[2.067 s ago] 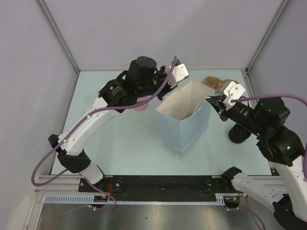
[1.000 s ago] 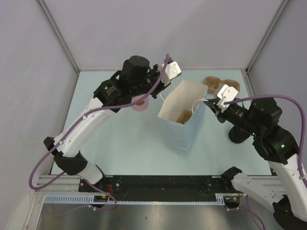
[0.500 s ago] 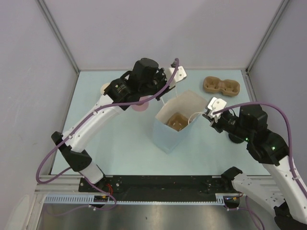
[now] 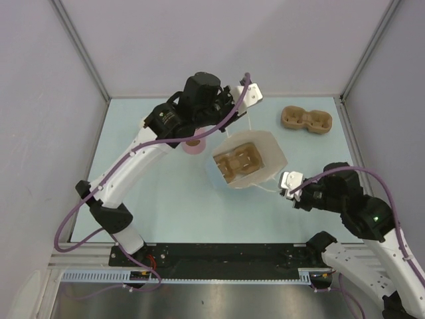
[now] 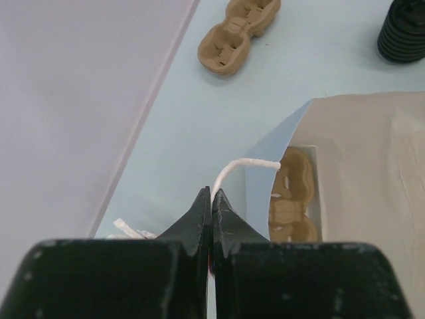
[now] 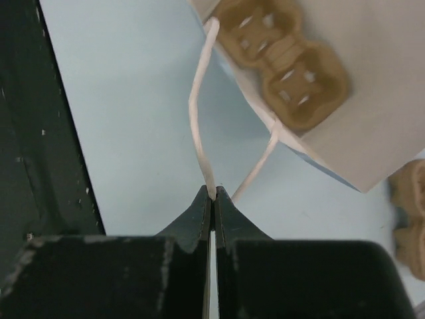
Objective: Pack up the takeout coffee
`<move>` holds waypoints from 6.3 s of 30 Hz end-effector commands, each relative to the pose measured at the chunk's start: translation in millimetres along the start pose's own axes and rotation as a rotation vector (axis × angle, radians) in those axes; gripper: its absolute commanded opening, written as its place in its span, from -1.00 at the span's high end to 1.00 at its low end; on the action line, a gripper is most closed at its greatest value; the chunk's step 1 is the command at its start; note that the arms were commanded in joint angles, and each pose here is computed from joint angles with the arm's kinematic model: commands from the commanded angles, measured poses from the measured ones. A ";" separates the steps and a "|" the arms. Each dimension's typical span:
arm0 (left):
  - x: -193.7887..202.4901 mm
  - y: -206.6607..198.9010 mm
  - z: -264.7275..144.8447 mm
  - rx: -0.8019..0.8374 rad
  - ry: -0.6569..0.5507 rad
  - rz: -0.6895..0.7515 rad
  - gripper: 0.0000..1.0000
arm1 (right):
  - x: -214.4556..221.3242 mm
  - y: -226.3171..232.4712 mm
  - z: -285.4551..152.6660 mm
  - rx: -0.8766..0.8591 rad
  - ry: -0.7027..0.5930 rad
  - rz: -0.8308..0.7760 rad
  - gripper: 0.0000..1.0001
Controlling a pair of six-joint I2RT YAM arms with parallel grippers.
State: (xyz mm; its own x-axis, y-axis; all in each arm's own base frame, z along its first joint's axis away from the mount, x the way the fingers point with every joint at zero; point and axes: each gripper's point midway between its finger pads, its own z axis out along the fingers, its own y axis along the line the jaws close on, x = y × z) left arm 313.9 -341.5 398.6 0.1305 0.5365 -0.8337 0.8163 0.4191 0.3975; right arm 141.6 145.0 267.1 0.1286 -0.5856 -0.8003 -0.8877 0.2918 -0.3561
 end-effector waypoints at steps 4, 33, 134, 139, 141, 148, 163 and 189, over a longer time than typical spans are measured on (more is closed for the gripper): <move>3.2 -52.6 9.7 0.129 0.012 0.107 1.00 | 89.6 32.2 21.0 -0.078 0.227 -0.065 1.00; -43.1 -97.4 7.1 0.122 -0.032 0.172 1.00 | 107.7 15.8 21.2 0.054 0.277 -0.152 1.00; -35.9 96.7 54.6 -0.185 -0.286 -0.312 1.00 | 47.1 -231.9 -67.3 1.194 -0.038 0.431 -0.99; -37.8 123.3 86.3 -0.249 -0.323 -0.290 0.99 | 56.3 -233.8 -65.5 1.197 -0.014 0.442 -0.99; -43.0 128.4 89.1 -0.253 -0.340 -0.260 0.96 | 59.3 -234.3 -65.0 1.197 -0.006 0.447 -0.99; -33.5 135.1 106.9 -0.286 -0.330 -0.215 0.84 | 66.4 -236.3 -72.2 1.219 0.005 0.458 -1.00; 0.5 176.2 101.6 -0.428 -0.271 -0.235 0.78 | 70.9 -235.5 -71.5 1.201 0.008 0.469 -0.99; 101.2 203.7 -127.3 -0.664 -0.064 -0.334 -0.99 | 61.2 -225.2 -55.9 1.083 -0.037 0.467 -0.99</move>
State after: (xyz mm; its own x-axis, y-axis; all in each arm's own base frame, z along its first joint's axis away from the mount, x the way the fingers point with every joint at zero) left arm 451.2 -163.2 475.3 0.0538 0.2038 -0.9775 0.3725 0.9042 0.2090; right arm 328.3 -11.5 315.0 -0.1276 -0.2597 -0.9572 0.0292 0.9637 -0.2654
